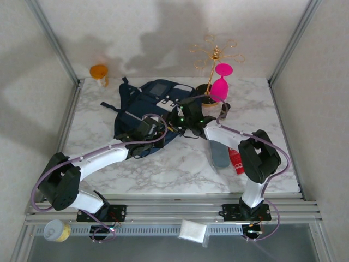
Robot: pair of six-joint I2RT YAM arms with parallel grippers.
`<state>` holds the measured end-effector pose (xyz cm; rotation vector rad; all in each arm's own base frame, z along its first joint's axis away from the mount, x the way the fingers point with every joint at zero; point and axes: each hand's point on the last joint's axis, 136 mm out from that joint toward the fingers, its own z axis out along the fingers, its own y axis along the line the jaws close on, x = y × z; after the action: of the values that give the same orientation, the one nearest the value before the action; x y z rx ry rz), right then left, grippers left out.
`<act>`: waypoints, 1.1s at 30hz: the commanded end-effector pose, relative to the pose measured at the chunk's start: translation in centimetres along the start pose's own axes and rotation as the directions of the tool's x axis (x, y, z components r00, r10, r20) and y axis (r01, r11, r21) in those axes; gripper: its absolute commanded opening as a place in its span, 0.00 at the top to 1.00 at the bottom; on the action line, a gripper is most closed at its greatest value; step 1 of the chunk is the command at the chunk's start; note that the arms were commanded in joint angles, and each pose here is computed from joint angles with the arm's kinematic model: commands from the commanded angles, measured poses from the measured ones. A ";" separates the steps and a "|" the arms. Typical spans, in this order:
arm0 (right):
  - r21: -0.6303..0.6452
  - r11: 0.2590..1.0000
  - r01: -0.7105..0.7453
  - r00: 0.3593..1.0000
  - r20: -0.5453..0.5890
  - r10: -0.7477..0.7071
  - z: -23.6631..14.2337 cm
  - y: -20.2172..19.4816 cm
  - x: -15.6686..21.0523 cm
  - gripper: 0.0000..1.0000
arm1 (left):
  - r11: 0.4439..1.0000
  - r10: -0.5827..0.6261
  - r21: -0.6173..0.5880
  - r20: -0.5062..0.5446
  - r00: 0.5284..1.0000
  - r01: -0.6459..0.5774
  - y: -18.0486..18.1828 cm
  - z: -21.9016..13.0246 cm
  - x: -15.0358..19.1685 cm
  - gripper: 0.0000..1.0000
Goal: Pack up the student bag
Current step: Unzip the student bag at the center of the table.
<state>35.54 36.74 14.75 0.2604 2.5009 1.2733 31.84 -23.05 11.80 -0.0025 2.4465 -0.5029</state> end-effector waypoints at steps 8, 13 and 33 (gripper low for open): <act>0.117 0.993 -0.031 0.991 0.133 0.015 2.6 -2.6 -1.1 0.67 | 0.996 -0.036 -0.082 0.050 0.998 0.040 2.8 -0.9 -1.2 1.00; 0.129 0.991 -0.049 0.993 0.110 0.035 4.2 -3.3 0.0 0.50 | 0.998 -0.048 -0.048 0.060 0.997 0.051 2.9 -0.9 -1.0 1.00; -0.105 0.990 0.095 0.991 0.103 -0.084 -3.9 1.6 -3.7 1.00 | 0.988 -0.025 -0.154 0.009 1.000 0.026 6.4 -2.7 1.5 1.00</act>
<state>37.00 34.59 13.66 0.3317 2.4619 1.2213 30.60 -18.12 10.87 -0.0819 2.4546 -0.4044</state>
